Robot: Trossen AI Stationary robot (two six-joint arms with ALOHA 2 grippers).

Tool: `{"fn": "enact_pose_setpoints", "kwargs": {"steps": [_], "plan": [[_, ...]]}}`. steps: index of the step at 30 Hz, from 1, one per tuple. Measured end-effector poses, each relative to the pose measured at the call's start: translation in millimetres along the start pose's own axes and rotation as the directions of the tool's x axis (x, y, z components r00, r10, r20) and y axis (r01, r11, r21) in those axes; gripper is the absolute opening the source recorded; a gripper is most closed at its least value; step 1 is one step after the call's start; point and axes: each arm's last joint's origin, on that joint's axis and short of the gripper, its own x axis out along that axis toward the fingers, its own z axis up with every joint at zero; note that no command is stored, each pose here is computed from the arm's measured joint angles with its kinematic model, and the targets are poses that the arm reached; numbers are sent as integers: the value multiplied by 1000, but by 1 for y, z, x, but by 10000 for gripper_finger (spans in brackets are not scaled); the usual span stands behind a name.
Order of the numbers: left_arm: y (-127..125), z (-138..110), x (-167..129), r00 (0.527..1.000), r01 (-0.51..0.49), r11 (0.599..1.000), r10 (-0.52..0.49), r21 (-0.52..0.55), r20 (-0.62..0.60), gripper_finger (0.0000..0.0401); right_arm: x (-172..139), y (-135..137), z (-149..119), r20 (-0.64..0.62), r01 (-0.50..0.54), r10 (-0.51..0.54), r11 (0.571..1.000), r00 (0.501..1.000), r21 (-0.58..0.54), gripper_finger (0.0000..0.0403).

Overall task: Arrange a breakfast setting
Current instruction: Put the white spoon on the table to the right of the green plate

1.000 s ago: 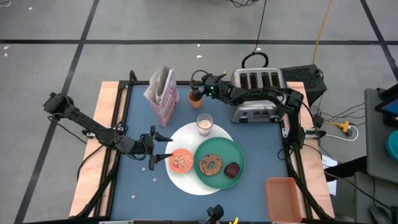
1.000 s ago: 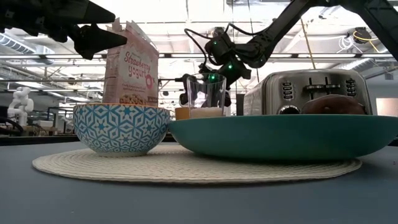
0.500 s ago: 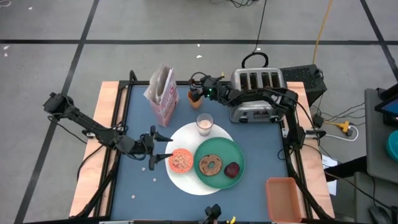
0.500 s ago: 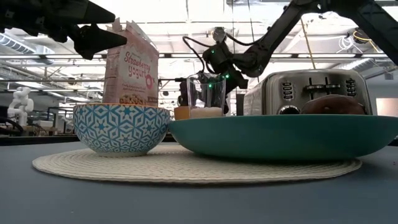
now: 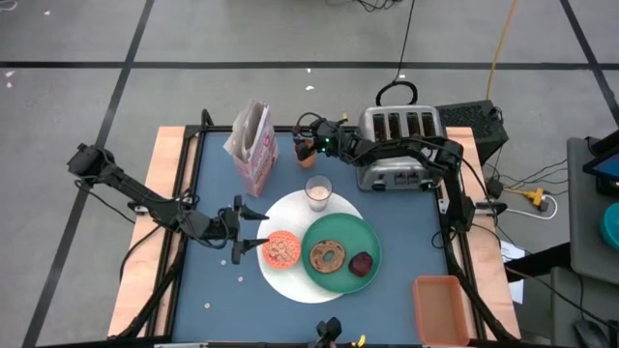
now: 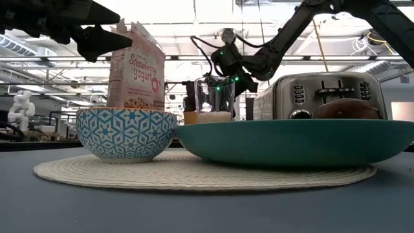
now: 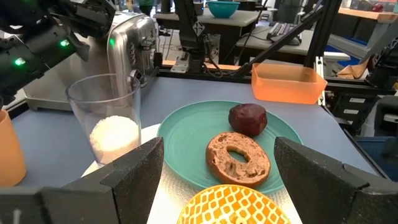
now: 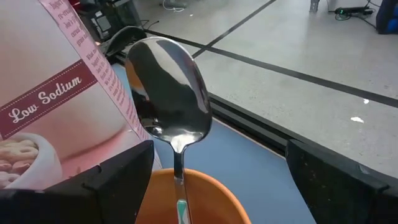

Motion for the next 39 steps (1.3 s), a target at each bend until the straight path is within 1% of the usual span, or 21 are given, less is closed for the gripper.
{"fn": "enact_pose_setpoints", "kwargs": {"steps": [3, 6, 13, 22, 39], "plan": [[0, 0, 0, 1000, 0, 1000, 0, -1, 0, 308, 0, 0, 0, -1, 1, -1, 1000, 1000, 0, 356], [0, 0, 0, 1000, 0, 1000, 0, -1, 0, 308, 0, 0, 0, -1, 1, -1, 1000, 1000, 0, 344], [0, 0, 0, 1000, 1, 1000, -1, -1, 1, 308, 0, 0, 0, 3, 1, -1, 1000, 1000, 1, 284], [0, 0, 0, 1000, 0, 1000, 0, -1, 0, 308, 0, 1, 4, 38, -11, 11, 1000, 999, 8, 205], [0, 0, 0, 1000, 1, 1000, -1, -1, 0, 308, 0, 1, 4, 40, -11, 11, 1000, 999, 8, 107]]}}
